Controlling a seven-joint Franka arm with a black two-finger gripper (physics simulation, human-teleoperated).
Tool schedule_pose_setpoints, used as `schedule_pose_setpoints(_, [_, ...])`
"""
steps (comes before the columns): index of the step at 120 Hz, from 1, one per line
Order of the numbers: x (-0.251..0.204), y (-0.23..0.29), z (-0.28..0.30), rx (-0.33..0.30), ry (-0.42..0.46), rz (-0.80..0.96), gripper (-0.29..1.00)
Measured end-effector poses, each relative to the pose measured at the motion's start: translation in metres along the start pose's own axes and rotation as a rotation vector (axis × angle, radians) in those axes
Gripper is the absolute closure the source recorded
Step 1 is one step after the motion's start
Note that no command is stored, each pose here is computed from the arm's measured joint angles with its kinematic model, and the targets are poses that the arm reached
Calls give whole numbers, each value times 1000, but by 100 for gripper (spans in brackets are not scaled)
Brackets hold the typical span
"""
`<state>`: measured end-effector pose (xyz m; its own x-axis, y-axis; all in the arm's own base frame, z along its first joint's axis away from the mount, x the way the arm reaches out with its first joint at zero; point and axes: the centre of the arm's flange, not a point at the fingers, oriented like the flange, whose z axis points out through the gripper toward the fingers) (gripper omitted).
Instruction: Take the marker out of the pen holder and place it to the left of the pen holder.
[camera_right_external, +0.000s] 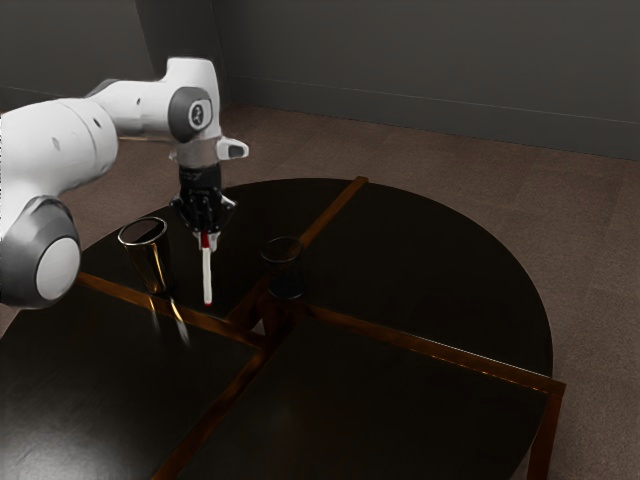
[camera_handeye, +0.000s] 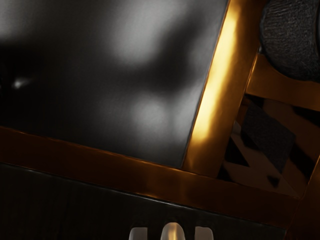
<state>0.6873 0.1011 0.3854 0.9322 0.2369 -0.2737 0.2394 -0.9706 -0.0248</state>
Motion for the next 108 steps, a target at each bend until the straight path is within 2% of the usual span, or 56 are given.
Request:
schedule_pose_setpoints(10, [-3, -4, 14, -3, -74, 1, 78])
schedule_pose_setpoints(21, [-6, -6, 17, -5, -114, 4, 76])
schedule_pose_setpoints(37, [22, 8, -6, 9, -31, 36, 76])
schedule_pose_setpoints(56, [29, 2, 3, -12, -44, 37, 40])
schedule_pose_setpoints(71, [24, 3, -7, -20, -37, 48, 22])
schedule_pose_setpoints(81, [-35, 31, -112, -35, 92, 134, 15])
schedule_pose_setpoints(92, [-163, 70, -229, -20, 224, 277, 10])
schedule_pose_setpoints(99, [-216, 89, -260, 13, 258, 338, 7])
schedule_pose_setpoints(108, [-242, 99, -271, 47, 261, 368, 5])
